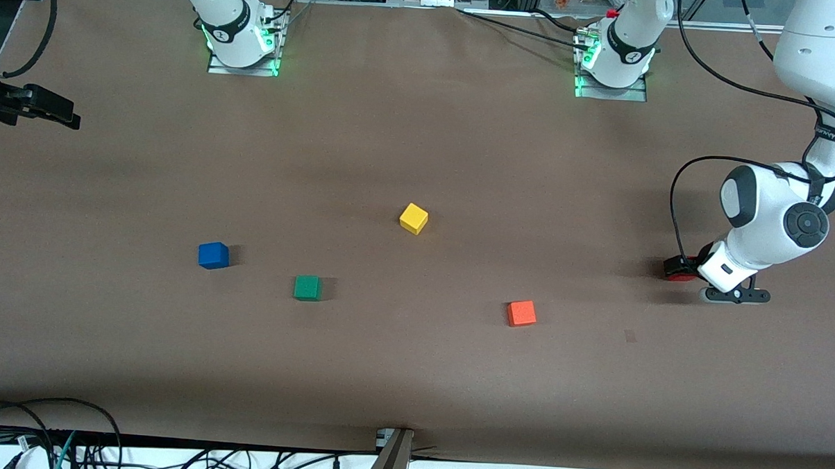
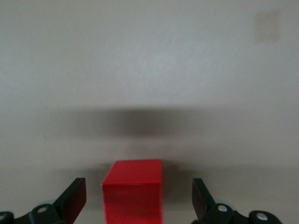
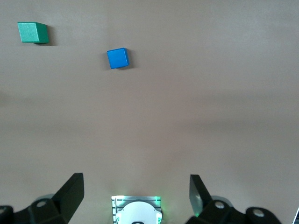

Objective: Pass red block to right arm, stack on blue
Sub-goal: 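Lower the left gripper over the red cube and close on it, then carry the red cube to the middle while the right gripper approaches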

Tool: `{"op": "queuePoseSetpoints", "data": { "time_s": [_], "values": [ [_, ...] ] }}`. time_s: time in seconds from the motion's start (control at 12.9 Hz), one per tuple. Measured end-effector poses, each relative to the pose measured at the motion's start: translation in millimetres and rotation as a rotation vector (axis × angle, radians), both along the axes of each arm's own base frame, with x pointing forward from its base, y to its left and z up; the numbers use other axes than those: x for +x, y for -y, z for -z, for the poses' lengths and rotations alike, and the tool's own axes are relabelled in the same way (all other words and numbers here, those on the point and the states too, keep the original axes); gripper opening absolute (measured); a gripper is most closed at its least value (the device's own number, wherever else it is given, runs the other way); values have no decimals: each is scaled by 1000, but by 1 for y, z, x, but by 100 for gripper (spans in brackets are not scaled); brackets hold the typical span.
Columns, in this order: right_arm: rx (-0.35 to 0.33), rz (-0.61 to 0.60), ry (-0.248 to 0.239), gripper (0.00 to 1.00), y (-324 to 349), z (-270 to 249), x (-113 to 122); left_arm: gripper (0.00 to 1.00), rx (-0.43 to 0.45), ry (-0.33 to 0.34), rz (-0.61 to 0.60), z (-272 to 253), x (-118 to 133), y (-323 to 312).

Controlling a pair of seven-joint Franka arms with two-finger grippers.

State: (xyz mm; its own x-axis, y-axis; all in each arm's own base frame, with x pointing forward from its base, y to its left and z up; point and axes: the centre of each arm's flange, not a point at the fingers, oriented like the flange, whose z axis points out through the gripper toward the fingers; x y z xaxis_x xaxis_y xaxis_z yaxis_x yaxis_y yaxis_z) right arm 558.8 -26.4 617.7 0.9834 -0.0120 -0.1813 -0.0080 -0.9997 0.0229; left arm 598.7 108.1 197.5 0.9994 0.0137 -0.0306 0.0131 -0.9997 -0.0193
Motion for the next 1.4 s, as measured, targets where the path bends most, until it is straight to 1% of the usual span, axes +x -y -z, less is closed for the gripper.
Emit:
{"op": "queuePoseSetpoints", "data": {
  "time_s": [0.16,0.23,0.31,0.47,0.54,0.62,0.85,1.01,1.24,1.4],
  "values": [
    [0,5,0,100,3,0,0,100,-4,-15,1,9,-4,-5],
    [-1,9,0,100,5,0,0,95,-6,-17,4,11,-5,-4],
    [-1,10,0,100,5,0,0,95,-7,-21,5,12,-6,-3],
    [-1,10,0,100,6,0,0,76,-11,-32,8,16,-10,0],
    [-1,10,0,100,6,0,0,63,-12,-39,6,18,-12,-1],
    [-1,10,0,100,6,0,0,55,-13,-41,3,19,-13,-2],
    [-1,10,0,100,6,0,0,56,-17,-44,-7,19,-14,-7],
    [-1,10,-1,100,5,0,0,56,-26,-44,13,13,-11,0],
    [4,7,-13,100,3,7,4,56,-53,1,87,-31,5,23],
    [23,5,-28,100,0,17,8,56,-114,20,156,-61,13,34]
  ]
}}
